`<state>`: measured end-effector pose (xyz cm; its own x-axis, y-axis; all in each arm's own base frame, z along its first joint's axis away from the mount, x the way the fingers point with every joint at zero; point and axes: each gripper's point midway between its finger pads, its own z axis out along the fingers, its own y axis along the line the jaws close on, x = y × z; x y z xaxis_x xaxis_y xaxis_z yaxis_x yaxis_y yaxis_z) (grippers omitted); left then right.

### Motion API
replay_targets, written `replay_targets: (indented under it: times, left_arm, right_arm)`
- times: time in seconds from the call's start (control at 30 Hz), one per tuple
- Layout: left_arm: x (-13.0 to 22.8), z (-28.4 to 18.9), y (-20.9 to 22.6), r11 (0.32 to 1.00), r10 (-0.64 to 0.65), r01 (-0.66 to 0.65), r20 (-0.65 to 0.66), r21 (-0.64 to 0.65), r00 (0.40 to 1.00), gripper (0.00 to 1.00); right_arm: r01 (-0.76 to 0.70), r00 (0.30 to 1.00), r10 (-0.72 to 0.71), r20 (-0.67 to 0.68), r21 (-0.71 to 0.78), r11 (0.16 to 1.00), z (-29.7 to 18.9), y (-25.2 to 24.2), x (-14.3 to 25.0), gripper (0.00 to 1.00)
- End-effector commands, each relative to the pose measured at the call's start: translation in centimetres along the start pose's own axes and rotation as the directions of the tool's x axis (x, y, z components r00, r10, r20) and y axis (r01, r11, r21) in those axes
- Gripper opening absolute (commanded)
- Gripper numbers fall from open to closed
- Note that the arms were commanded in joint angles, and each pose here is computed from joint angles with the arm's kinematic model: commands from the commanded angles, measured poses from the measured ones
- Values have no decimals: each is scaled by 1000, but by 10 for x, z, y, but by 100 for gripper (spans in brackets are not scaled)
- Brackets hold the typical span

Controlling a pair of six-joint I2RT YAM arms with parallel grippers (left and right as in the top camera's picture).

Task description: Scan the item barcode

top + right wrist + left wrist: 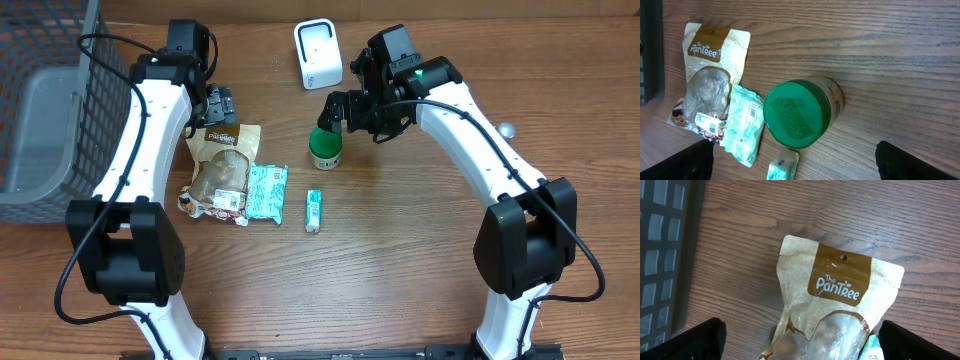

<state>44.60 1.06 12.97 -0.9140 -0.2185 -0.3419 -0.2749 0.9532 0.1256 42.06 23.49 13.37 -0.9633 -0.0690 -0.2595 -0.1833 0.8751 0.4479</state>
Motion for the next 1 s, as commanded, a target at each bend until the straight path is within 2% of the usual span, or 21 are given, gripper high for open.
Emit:
replay_targets:
  times: [0.0,0.97]
  left_arm:
    - [-5,-5,0,1000,0,1,21,-7,1000,100]
    - [-5,-5,0,1000,0,1,21,-7,1000,100]
  right_arm:
    - [13,1000,-12,19,-17,1000,-5,14,-3,100]
    - [219,968,-244,57,282,934,20,55,22,100]
